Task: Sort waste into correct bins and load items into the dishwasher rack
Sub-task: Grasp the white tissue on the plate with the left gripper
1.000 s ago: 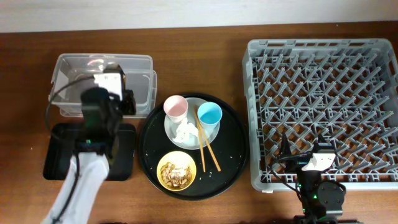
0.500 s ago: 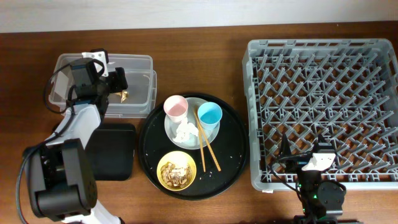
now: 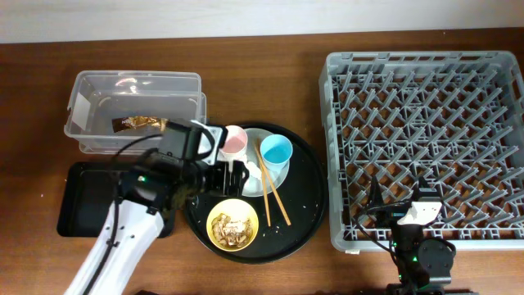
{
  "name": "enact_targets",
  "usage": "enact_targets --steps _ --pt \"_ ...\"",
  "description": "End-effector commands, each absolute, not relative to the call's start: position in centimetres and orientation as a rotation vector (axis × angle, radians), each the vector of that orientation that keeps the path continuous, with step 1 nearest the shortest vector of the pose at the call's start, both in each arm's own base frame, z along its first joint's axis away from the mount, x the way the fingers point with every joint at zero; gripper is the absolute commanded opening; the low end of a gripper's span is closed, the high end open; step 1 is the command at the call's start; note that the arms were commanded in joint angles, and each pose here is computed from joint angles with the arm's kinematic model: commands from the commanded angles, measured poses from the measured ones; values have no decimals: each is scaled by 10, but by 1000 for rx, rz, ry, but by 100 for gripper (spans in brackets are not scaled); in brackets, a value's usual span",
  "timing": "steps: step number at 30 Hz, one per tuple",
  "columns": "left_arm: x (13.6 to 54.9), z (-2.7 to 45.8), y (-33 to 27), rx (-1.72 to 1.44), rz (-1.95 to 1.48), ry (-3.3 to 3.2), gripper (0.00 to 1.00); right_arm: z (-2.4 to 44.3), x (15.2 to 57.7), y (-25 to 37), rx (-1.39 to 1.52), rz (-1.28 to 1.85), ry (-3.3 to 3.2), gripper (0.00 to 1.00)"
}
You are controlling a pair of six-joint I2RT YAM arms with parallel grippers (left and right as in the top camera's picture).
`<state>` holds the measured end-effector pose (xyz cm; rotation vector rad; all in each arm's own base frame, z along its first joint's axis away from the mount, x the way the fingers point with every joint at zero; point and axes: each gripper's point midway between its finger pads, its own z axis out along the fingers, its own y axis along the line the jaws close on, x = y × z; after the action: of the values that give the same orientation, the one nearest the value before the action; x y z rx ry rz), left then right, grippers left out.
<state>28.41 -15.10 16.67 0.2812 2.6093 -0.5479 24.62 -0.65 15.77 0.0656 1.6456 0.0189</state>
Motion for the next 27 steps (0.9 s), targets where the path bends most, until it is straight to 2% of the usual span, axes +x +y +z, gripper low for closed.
enact_targets --steps 1,3,10,15,21,22,23,24,25,26,27 --pt "266 135 -155 217 -513 2684 99 155 246 -7 78 19 1650 98" --pt "265 124 -161 244 -521 2673 99 155 246 -7 78 19 1650 98" --pt "300 65 -161 158 -367 2712 98 155 246 -7 78 19 1650 98" --pt "322 44 -173 165 -382 2677 82 155 246 -7 78 19 1650 98" --pt "324 19 -183 157 -384 2709 82 155 246 -7 78 19 1650 98" --pt "324 17 -190 186 -377 2699 76 155 246 -7 78 19 1650 98" --pt "324 16 -189 190 -339 2692 62 155 246 -7 78 19 1650 98" --pt "325 16 -186 190 -296 2685 44 155 246 -7 78 19 1650 98" --pt "326 16 -185 188 -286 2683 38 155 246 -7 78 19 1650 98" --pt "326 16 -185 187 -286 2683 19 155 246 -7 78 19 1650 98" --pt "326 16 -185 187 -286 2683 11 155 246 -7 78 19 1650 98"
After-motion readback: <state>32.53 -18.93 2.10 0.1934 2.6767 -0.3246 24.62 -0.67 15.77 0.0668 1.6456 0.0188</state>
